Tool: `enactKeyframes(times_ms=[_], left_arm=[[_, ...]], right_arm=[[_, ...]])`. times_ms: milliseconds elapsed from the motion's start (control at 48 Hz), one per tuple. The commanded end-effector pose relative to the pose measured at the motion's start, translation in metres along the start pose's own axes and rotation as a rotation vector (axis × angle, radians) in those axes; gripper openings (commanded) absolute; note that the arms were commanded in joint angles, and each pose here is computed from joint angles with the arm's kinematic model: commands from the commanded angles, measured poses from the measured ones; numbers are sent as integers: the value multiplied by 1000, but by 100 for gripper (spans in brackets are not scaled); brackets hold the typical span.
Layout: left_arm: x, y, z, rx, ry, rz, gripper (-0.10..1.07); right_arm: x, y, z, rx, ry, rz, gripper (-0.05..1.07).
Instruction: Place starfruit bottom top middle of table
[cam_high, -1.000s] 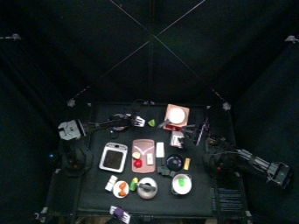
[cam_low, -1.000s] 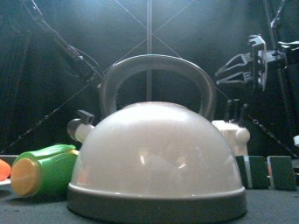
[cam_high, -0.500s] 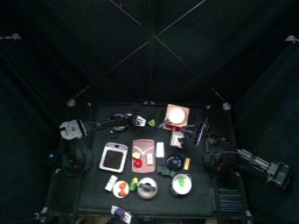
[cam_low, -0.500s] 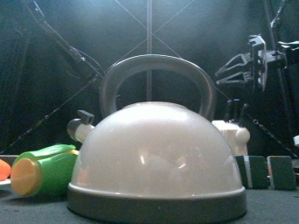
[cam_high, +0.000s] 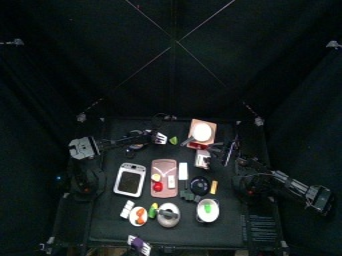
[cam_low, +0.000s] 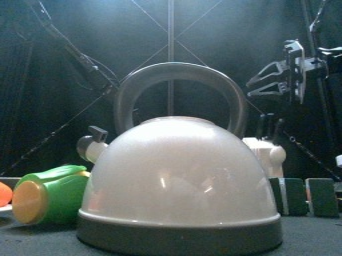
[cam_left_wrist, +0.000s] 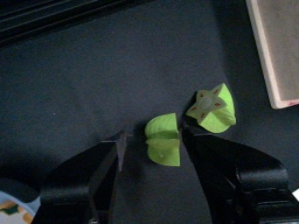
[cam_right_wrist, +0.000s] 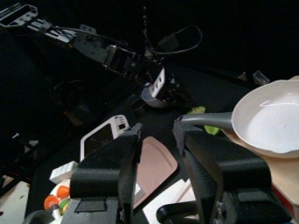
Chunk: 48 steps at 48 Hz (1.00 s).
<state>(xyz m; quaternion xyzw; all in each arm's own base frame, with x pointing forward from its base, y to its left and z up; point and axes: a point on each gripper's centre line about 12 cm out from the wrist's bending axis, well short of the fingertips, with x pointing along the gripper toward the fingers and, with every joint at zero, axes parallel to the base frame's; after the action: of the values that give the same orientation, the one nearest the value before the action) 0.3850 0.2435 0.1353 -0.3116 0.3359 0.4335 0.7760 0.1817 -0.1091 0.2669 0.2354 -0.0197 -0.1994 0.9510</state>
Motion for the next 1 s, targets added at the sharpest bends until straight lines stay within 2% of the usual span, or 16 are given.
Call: enactKeyframes(times_ms=[0,375,979], left_arm=[[-12,-9,16,-6,-45,-33,88],[-30,-11,29,17,-96,-51,88],[-33,-14,26,30,-96,-58,88]], right_arm=[[1,1,5,-1,-11,4,74],[1,1,4,0,-9,3,74],[1,1,4,-3,-7,3,74]])
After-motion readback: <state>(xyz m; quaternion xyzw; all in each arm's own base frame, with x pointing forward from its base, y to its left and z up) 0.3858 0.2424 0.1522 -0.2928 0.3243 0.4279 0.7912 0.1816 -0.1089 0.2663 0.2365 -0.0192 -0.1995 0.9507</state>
